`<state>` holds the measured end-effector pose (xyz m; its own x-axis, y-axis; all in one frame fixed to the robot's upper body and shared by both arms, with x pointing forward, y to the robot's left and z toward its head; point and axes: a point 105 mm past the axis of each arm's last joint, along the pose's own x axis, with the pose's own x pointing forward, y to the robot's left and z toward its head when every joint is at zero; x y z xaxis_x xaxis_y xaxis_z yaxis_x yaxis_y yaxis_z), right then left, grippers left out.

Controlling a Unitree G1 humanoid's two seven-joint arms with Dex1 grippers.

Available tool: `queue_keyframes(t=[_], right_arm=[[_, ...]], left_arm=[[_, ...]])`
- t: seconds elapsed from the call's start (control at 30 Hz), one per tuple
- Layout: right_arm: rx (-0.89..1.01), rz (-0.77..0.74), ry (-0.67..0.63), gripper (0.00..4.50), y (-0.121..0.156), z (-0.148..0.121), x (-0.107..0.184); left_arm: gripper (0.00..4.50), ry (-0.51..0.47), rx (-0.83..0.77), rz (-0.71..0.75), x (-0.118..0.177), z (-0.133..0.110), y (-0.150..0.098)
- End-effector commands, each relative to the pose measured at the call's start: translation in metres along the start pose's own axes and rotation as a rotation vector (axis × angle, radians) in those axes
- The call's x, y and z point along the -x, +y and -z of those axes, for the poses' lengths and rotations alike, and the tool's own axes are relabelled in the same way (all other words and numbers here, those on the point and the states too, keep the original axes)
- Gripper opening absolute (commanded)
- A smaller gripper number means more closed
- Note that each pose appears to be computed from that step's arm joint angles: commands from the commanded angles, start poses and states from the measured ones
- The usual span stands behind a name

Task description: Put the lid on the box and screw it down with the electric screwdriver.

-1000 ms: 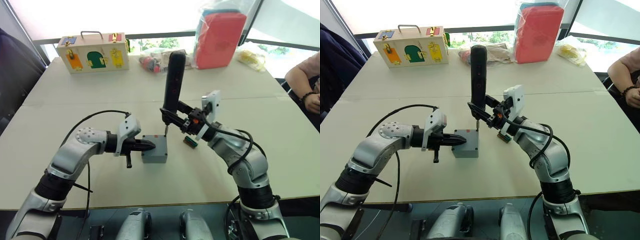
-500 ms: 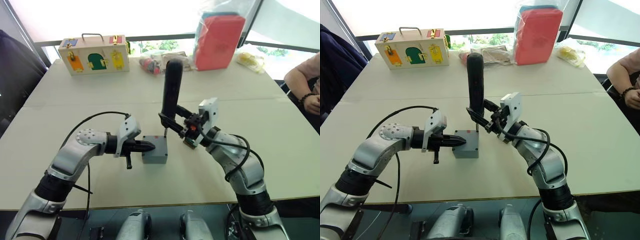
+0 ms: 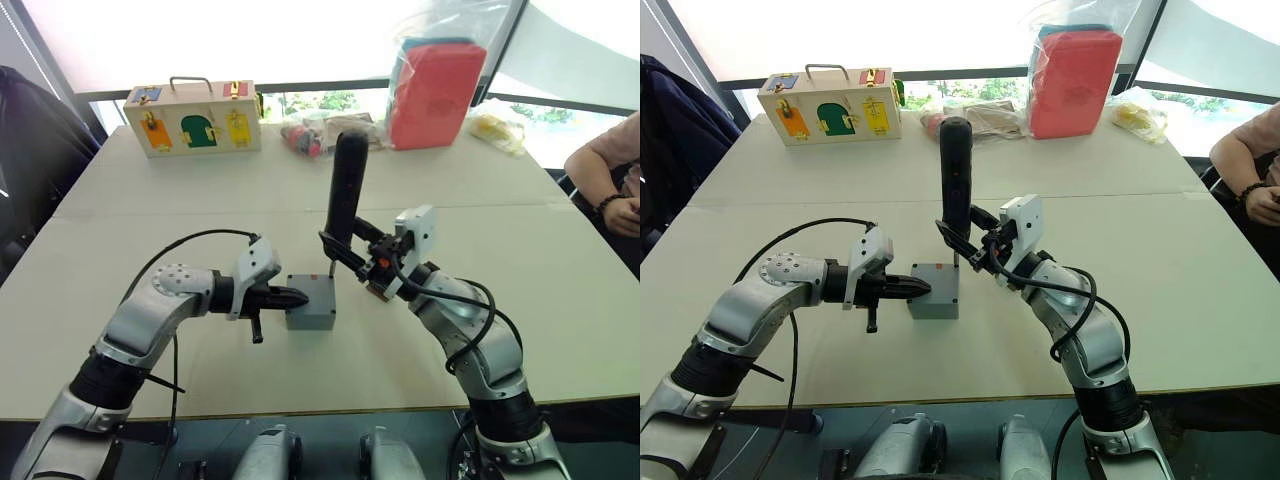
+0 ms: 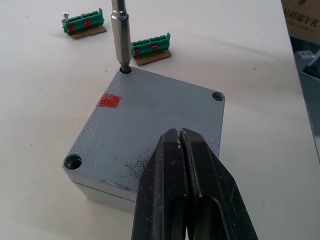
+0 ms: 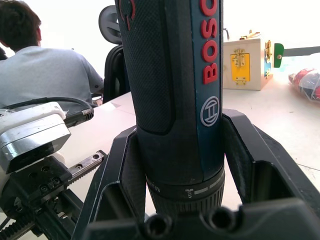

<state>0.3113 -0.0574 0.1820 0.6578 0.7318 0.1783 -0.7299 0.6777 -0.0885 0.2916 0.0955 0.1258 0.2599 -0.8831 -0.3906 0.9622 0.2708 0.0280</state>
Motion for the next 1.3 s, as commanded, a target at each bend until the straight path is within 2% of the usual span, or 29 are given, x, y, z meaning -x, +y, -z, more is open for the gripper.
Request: queue_keyframes(t=[0.03, 0.57, 0.7, 0.83, 0.97, 1.07, 1.13, 1.17, 1.2, 1.3], right_arm=[[-0.036, 0.035, 0.122, 1.80, -0.006, 0.032, 0.006], [0.002, -0.002, 0.034, 1.80, -0.003, 0.000, -0.003], [-0.002, -0.032, -0.117, 1.80, -0.006, -0.051, -0.006], [0.060, -0.100, -0.172, 1.80, -0.008, -0.095, -0.006], [0.148, -0.044, -0.225, 1.80, -0.032, -0.142, -0.008], [0.023, 0.030, -0.243, 1.80, -0.057, -0.169, -0.009], [-0.164, 0.039, -0.195, 1.80, -0.070, -0.173, -0.006], [-0.245, 0.041, -0.127, 1.80, -0.077, -0.169, -0.004], [-0.294, 0.041, -0.078, 1.80, -0.080, -0.167, -0.002], [-0.324, 0.166, 0.132, 1.80, -0.104, -0.151, 0.011]], left_arm=[[0.00, 0.032, 0.013, 0.002, -0.004, 0.009, -0.002], [0.00, 0.031, 0.008, 0.003, -0.007, 0.011, -0.003], [0.00, 0.033, 0.007, 0.000, -0.007, 0.012, -0.003], [0.00, 0.040, 0.007, -0.001, -0.010, 0.015, -0.004], [0.00, 0.010, 0.010, -0.018, -0.010, 0.010, 0.001], [0.00, -0.080, 0.033, -0.060, -0.002, -0.007, 0.010], [0.00, -0.195, 0.048, -0.075, 0.006, -0.031, 0.011], [0.00, -0.248, 0.025, -0.102, 0.012, -0.045, 0.012], [0.00, -0.279, 0.008, -0.121, 0.016, -0.054, 0.013], [0.00, -0.318, -0.095, -0.161, 0.030, -0.071, 0.006]])
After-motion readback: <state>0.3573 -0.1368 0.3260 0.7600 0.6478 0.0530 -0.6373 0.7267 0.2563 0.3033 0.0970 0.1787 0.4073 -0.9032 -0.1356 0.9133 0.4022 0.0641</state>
